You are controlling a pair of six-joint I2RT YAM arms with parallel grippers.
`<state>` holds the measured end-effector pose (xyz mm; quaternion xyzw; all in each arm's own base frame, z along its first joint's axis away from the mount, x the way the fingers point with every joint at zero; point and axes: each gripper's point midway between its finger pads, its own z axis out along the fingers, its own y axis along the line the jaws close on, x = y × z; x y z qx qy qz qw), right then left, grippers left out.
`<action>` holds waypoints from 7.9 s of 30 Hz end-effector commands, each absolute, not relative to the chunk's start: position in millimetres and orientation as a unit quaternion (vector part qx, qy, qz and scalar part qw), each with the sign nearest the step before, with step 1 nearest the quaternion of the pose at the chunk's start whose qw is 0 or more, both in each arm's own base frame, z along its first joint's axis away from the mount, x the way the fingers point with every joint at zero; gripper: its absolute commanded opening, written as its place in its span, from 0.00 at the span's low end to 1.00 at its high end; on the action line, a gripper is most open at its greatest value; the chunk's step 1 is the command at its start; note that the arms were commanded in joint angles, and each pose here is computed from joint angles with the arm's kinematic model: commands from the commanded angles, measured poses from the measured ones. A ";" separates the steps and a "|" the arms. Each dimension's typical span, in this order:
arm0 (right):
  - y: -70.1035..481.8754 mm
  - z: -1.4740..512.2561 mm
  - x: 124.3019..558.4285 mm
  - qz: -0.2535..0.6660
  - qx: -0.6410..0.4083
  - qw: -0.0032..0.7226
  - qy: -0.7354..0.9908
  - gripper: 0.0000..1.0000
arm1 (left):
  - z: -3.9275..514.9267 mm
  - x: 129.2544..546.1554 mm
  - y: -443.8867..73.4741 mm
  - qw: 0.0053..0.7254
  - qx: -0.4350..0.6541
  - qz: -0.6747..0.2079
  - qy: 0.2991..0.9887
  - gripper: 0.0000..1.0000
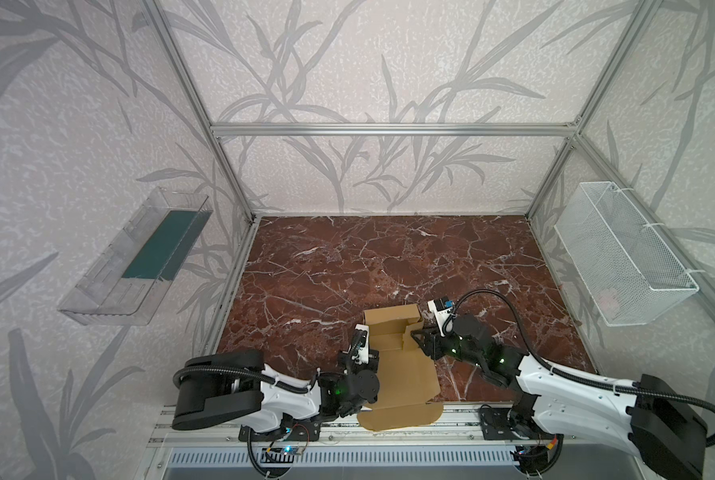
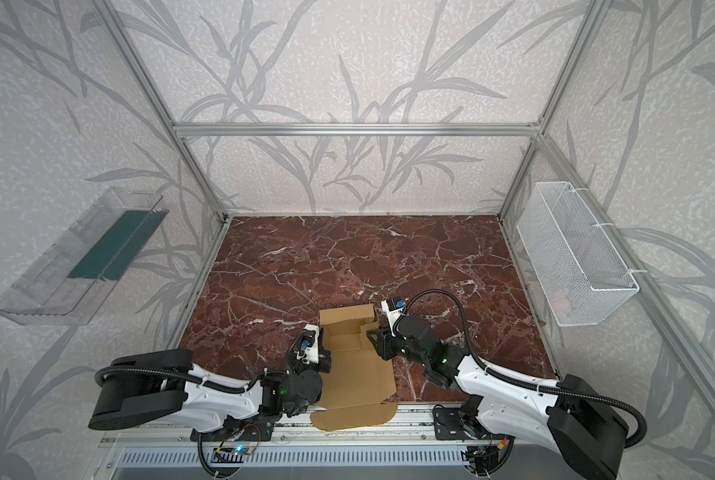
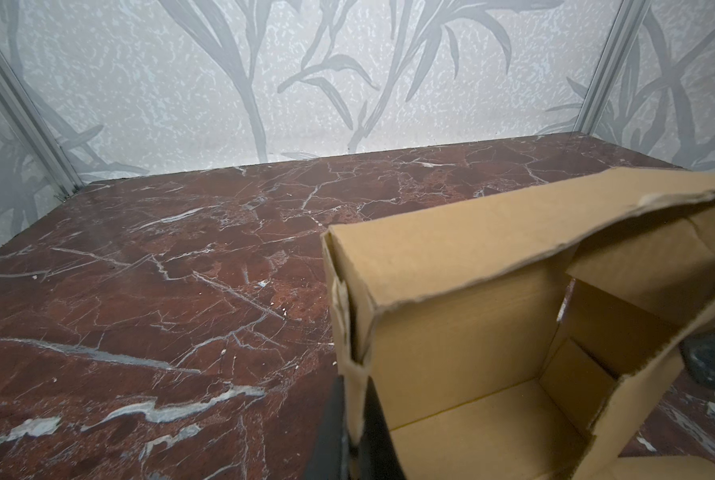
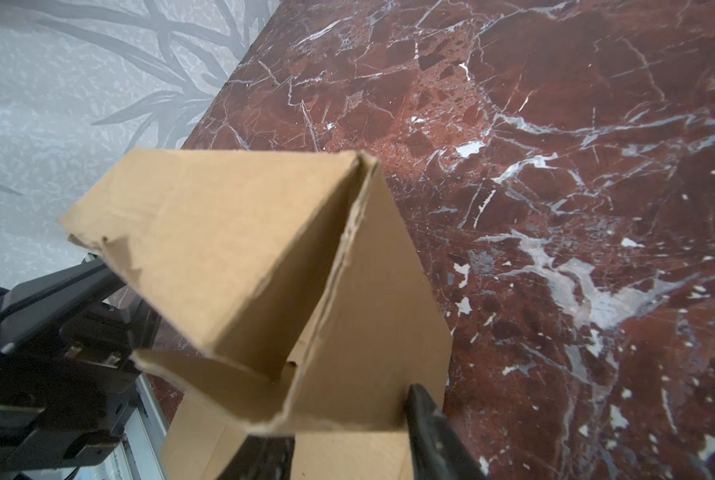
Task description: Fold the paper box
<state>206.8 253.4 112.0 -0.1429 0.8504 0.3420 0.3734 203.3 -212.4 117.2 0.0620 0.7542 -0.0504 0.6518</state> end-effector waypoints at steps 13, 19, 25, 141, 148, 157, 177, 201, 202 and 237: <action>243.1 117.1 214.6 0.359 -0.111 0.437 0.817 0.47 | 127.7 197.0 -219.1 0.674 0.046 -0.053 0.735 0.00; 245.3 121.3 216.7 0.365 -0.110 0.446 0.810 0.47 | 131.8 195.6 -224.8 0.686 0.044 -0.057 0.724 0.00; 245.7 126.1 217.9 0.364 -0.115 0.457 0.803 0.46 | 131.5 194.3 -231.7 0.687 0.049 -0.056 0.723 0.00; 218.4 217.4 205.6 0.314 -0.085 0.497 0.805 0.32 | 117.1 189.3 -220.7 0.682 0.016 0.022 0.731 0.00; 237.7 221.4 217.0 0.279 -0.119 0.484 0.821 0.32 | 114.5 184.0 -228.6 0.689 0.029 0.024 0.723 0.00; 237.3 188.8 225.7 0.214 -0.138 0.468 0.846 0.32 | 110.6 175.4 -237.8 0.705 0.032 0.019 0.709 0.00; 239.6 159.4 221.0 0.124 -0.177 0.460 0.861 0.32 | 98.7 170.8 -248.2 0.704 0.036 0.005 0.710 0.00; 153.4 128.0 197.9 0.186 -0.067 0.406 0.892 0.40 | 98.7 170.4 -248.6 0.702 0.042 -0.007 0.711 0.00; 155.7 123.0 196.9 0.188 -0.072 0.399 0.895 0.40 | 98.6 170.1 -249.0 0.701 0.044 -0.007 0.711 0.00; 219.6 115.2 216.6 0.251 -0.158 0.471 0.831 0.43 | 95.4 168.6 -255.8 0.700 0.051 -0.013 0.712 0.00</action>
